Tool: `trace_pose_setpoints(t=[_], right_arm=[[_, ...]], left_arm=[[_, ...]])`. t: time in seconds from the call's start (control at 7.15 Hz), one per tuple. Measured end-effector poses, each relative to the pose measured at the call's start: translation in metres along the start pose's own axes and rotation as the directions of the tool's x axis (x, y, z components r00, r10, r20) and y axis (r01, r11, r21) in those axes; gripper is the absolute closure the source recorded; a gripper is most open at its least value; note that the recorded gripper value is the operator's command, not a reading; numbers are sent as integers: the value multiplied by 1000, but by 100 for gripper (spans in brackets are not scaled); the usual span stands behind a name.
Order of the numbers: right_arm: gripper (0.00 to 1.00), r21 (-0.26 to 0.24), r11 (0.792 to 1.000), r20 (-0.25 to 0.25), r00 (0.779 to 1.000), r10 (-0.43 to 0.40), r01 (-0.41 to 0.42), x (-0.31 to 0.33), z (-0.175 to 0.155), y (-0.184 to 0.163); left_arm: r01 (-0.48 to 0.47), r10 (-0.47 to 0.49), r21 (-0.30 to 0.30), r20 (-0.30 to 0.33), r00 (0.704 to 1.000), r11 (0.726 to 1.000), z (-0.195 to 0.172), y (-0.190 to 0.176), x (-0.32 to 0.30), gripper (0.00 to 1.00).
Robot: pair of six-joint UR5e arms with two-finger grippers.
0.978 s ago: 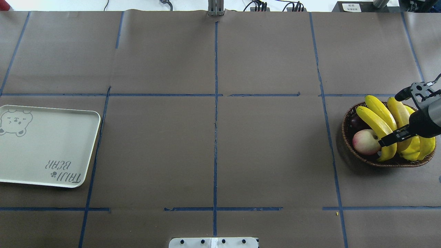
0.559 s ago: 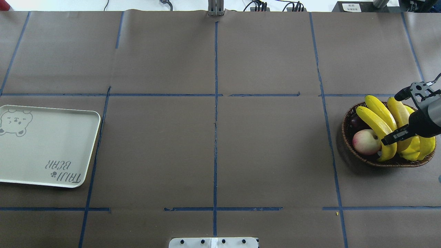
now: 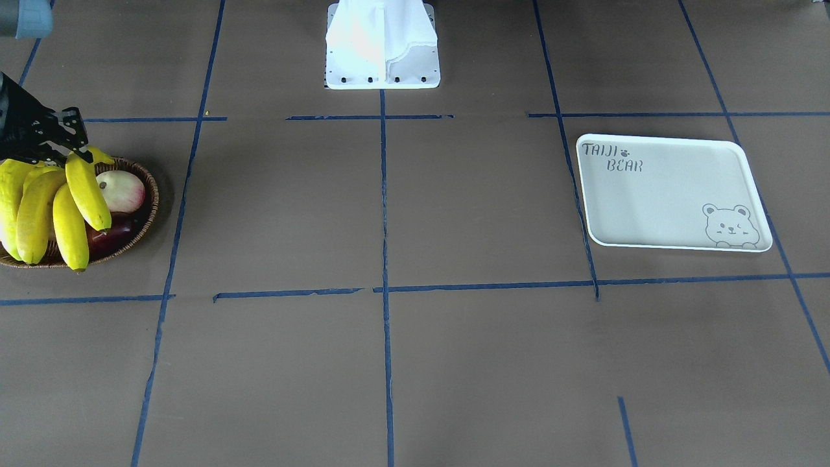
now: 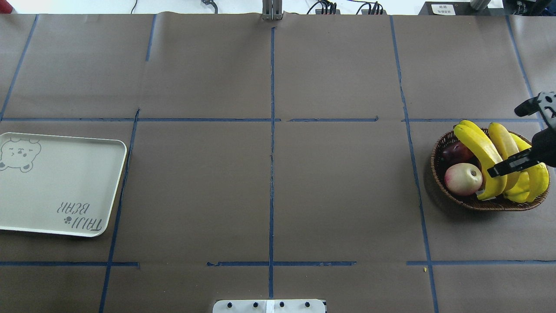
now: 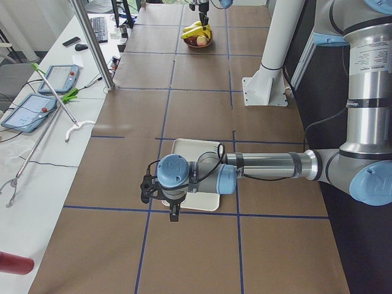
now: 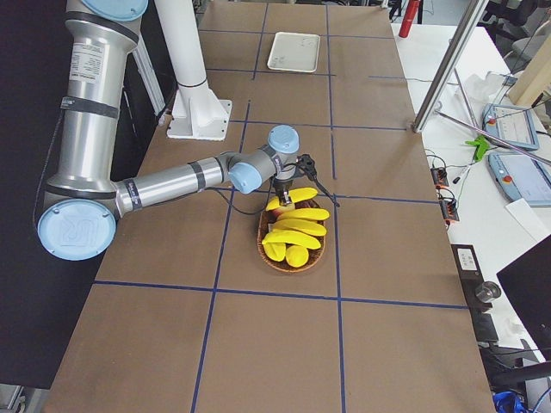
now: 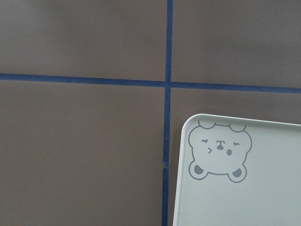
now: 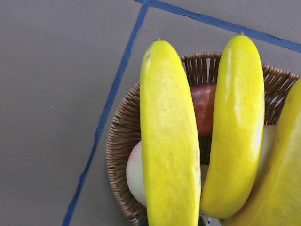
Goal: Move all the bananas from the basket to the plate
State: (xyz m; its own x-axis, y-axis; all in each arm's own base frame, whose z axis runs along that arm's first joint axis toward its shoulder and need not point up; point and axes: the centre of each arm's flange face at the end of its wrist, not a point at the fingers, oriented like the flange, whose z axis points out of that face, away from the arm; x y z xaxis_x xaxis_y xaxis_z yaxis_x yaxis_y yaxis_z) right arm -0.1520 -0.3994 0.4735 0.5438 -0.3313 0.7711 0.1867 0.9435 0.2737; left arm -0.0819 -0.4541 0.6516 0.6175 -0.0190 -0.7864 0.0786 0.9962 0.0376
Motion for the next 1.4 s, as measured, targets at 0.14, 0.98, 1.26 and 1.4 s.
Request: trace_pose_setpoints(t=[0.14,0.98,1.26,1.4], right_arm=[[100,38,999,96,995,31,-35,3,-41,-1],[100,147,937,227,933,281,-318,-238,-5,-156],[99,237,896,324,900,293,-377,-331,26,-146],[99,257,880,375,880,291,-400,-356,36,-135]], left_arm=[[-4,4,3,0,1000,1000,-1,-1,2,0],[78,-69,54,-157,985,995,50,-54,179,1],[208,-175,109,-250,952,972,104,-46,288,1],[299,-250,106,-330,910,948,117,-46,346,1]])
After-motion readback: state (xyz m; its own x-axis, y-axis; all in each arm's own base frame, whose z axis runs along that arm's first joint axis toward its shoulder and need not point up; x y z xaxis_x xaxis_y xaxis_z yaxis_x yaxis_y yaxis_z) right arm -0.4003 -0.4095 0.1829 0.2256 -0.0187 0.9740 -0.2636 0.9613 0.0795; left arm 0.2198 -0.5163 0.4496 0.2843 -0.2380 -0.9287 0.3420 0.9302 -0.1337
